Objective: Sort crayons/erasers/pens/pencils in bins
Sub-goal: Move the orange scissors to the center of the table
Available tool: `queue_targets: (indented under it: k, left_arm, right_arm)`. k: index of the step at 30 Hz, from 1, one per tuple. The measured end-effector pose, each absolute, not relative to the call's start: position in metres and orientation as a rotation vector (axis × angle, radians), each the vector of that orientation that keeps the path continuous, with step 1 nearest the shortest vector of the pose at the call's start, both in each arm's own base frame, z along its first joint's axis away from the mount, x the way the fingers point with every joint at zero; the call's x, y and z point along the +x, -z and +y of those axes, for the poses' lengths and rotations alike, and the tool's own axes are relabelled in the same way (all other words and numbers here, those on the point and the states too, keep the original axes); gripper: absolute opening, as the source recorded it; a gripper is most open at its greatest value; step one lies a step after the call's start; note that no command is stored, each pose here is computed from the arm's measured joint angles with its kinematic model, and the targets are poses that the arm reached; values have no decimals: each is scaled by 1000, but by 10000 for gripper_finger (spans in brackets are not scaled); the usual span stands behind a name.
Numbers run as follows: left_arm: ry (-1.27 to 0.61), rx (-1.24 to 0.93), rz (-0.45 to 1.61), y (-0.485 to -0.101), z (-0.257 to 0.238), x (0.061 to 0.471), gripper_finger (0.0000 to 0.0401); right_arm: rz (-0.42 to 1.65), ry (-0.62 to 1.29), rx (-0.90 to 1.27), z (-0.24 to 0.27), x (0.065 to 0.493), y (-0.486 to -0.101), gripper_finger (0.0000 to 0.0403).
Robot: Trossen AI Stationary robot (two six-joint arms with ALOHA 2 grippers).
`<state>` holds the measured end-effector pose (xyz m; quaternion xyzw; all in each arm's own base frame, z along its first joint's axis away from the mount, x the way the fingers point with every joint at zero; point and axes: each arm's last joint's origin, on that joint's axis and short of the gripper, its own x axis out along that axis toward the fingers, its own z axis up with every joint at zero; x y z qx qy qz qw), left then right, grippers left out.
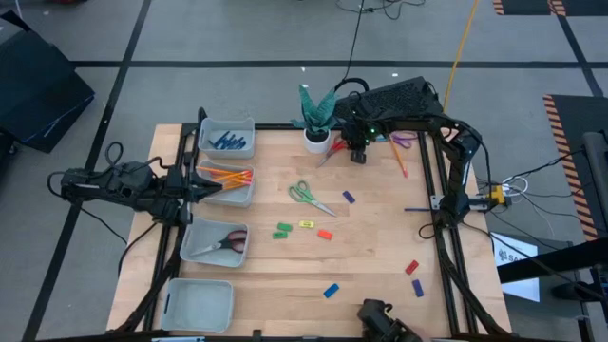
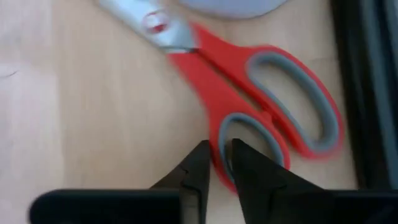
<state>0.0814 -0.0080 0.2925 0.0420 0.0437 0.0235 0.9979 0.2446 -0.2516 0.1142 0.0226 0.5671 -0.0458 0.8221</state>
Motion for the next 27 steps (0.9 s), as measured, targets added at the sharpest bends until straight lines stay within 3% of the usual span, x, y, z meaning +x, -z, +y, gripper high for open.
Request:
queue_targets:
  k: [5, 16, 21, 27]
  left_arm:
    - [-47, 84, 87, -293, -8, 81, 28]
    - [-47, 84, 88, -292, -8, 81, 28]
    - [-47, 84, 88, -292, -8, 81, 28]
    - [-47, 84, 88, -292, -8, 81, 28]
  right_arm:
    - [1216, 76, -2, -247, 244, -126, 13]
    - [1141, 20, -135, -194, 254, -196, 15]
    - [1134, 67, -134, -146, 260, -230, 15]
    - [1114, 256, 33, -87, 276, -243, 15]
